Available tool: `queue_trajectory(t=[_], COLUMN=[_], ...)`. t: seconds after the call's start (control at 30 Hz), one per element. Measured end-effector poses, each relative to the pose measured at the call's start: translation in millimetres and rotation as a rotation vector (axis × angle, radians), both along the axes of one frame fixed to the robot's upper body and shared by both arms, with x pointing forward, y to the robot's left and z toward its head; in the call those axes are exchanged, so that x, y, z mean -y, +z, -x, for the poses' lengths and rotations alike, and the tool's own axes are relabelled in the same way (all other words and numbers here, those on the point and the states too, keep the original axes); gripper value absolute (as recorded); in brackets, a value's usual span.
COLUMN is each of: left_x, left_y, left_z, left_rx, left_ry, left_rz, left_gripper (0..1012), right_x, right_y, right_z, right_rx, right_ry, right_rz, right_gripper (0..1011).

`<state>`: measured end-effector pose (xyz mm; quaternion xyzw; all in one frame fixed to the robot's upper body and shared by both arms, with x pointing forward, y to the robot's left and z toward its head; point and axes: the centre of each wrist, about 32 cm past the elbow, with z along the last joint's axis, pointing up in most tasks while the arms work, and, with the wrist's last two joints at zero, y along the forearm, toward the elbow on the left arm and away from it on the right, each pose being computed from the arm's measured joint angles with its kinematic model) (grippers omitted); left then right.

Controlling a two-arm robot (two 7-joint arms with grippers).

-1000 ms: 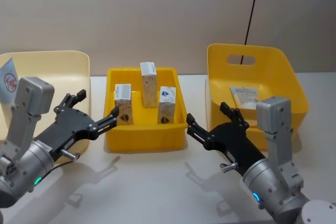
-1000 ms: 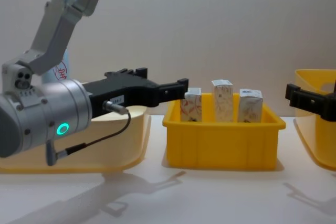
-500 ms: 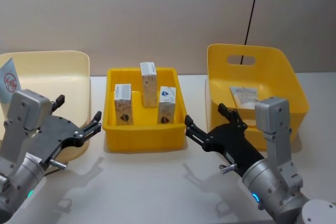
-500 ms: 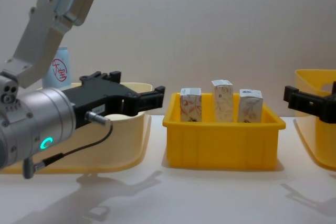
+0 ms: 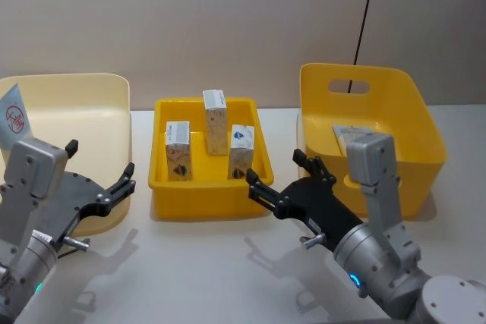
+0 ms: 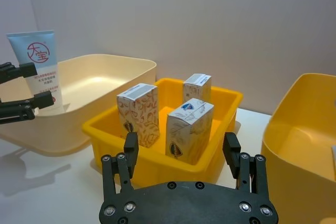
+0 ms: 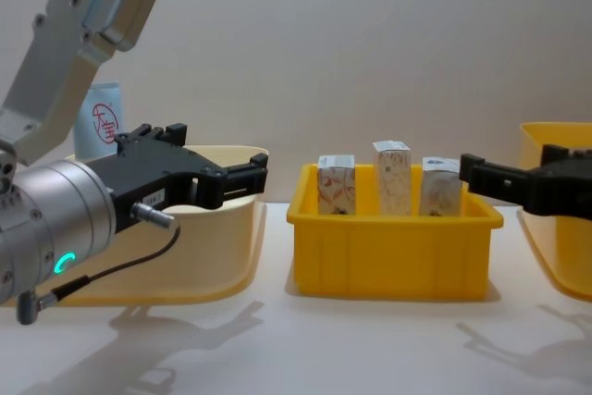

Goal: Bimanual collaborative sorting of washing and personal care products

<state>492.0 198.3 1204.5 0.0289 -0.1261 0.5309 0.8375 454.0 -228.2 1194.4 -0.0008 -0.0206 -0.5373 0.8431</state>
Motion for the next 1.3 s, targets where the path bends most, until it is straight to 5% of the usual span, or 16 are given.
queue_trajectory(t=[1.3], left_x=[-0.1], left_y=[-0.1], left_z=[0.0], left_rx=[0.001], left_ry=[0.000], left_rz=[0.000], left_gripper=[1003], right_x=[-59.1], right_y=[5.9], right_z=[-48.9], right_rx=[-0.150], right_ry=[-0.087], right_rz=[-0.011], right_gripper=[1001])
